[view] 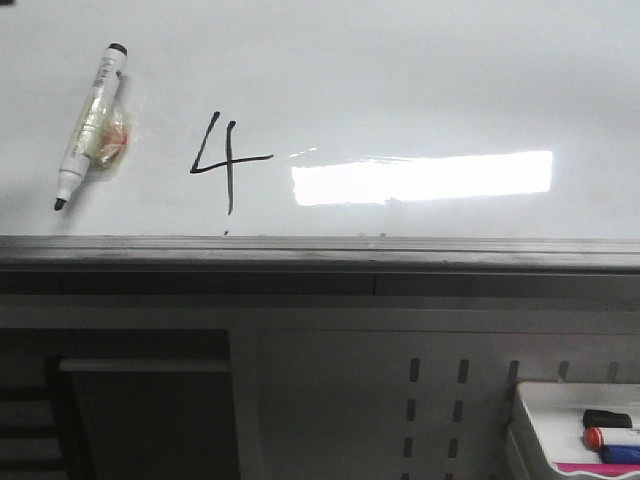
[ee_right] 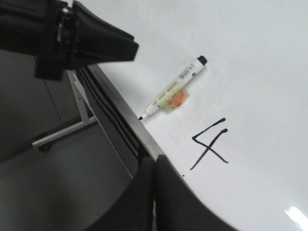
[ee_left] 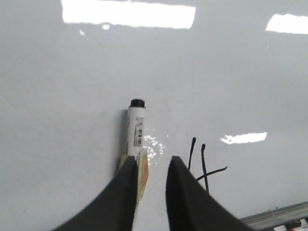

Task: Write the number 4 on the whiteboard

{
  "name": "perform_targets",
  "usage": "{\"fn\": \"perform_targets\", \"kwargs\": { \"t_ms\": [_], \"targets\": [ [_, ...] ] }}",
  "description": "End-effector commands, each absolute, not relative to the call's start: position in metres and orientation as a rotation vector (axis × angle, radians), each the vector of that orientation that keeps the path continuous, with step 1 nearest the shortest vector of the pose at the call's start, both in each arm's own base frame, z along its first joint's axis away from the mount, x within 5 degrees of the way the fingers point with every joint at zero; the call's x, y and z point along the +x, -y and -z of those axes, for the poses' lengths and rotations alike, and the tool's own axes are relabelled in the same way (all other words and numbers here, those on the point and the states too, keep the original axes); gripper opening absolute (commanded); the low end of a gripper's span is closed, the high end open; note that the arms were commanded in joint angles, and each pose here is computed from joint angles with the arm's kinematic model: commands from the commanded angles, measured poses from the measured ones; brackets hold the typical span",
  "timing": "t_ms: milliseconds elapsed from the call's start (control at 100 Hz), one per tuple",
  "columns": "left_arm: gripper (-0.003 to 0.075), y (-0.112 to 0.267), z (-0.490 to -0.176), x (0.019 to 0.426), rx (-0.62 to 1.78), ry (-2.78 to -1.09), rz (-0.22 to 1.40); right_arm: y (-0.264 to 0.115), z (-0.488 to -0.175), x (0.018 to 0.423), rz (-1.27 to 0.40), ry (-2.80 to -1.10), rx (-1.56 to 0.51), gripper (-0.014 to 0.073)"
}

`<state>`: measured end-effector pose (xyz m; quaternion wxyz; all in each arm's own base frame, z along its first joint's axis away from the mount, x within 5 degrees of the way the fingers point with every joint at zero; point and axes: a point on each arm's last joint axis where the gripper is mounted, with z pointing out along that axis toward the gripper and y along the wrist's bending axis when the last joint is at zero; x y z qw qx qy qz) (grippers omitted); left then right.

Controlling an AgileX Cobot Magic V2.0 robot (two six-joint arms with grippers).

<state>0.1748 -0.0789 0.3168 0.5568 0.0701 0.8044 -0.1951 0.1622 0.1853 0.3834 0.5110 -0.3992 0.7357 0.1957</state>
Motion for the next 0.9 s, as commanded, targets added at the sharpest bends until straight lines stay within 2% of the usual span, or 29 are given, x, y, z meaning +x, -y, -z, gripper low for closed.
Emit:
{"fn": "perform_targets", "kwargs": {
  "t_ms": [0, 110, 250, 450, 590, 890],
  "targets": [
    [-0.002, 0.069, -0.342, 0.155, 0.169, -1.722, 0.476, -0.168, -0.395, 0.149, -0.501, -1.595, -0.866, -0.0063],
    [-0.002, 0.056, -0.344, 0.127, 0.193, -1.635, 0.459, -0.144, -0.38, 0.128, -0.529, -1.471, -0.795, -0.0063],
    [-0.002, 0.043, -0.327, 0.098, 0.262, -1.56, 0.382, -0.116, -0.349, 0.104, -0.546, -1.386, -0.745, -0.0063],
    [-0.002, 0.03, -0.291, 0.071, 0.282, -1.513, 0.355, -0.084, -0.295, 0.076, -0.539, -1.401, -0.757, -0.0063],
    [-0.002, 0.026, -0.269, 0.062, 0.28, -1.505, 0.356, -0.07, -0.268, 0.063, -0.54, -1.396, -0.754, -0.0064],
    [-0.002, 0.025, -0.262, 0.058, 0.276, -1.497, 0.36, -0.062, -0.262, 0.055, -0.549, -1.354, -0.731, -0.0064]
  ]
}}
